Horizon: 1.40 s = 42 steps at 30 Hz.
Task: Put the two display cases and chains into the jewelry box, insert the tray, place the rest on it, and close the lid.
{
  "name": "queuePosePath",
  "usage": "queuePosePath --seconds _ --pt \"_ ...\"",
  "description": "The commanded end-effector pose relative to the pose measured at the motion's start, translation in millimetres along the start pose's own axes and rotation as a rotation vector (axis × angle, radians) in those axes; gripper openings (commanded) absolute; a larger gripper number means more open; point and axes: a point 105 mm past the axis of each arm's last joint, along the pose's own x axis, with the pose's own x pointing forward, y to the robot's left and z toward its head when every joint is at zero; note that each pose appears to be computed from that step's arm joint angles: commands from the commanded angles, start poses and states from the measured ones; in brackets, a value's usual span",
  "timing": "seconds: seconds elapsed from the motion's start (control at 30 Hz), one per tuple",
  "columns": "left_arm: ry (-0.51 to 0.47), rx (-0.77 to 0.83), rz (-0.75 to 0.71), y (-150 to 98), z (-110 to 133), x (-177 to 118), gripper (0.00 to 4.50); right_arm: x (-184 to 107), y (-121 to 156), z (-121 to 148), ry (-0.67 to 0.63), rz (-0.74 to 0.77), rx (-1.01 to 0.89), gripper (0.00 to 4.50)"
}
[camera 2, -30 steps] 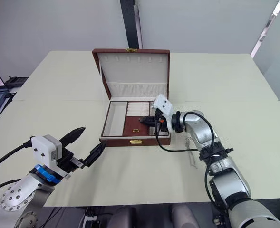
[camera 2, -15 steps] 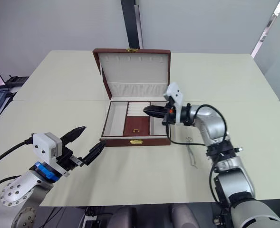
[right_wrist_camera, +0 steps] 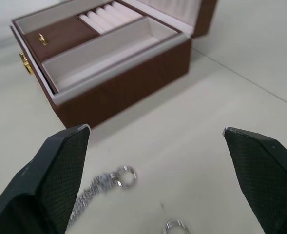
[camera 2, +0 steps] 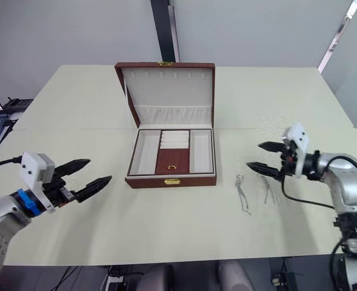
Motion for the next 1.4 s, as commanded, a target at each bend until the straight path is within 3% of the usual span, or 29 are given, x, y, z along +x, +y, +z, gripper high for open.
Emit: queuePosePath --seconds 0.03,0.17,0.47,0.97,1.17,1.4 --pt "0.002 0.039 0.034 16.7 3.5 -10.1 4.5 -21.0 -9.7 0.7 -0.011 -0.089 -0.04 4.46" --pt "0.036 0.044 0.072 36.5 -4.3 -20.1 4.5 -39.5 -19.6 -24.0 0.038 -0.196 -0.015 4.46" --pt "0.05 0.06 0.161 60.5 -10.9 -37.1 4.5 -57.7 -33.9 -53.1 0.069 -0.309 0.034 4.46" --pt "0.049 0.051 0.165 56.7 -15.5 -36.4 4.5 -54.2 -35.3 -49.4 0.046 -0.312 0.043 4.46" --pt "0.012 0.064 0.008 26.7 -4.1 -13.1 4.5 -48.3 -26.7 -38.5 -0.013 -0.314 0.066 4.46" --pt "-0.037 0.126 -0.304 -38.1 11.4 23.1 4.5 -16.3 8.2 -19.2 -0.094 -0.303 0.093 4.46"
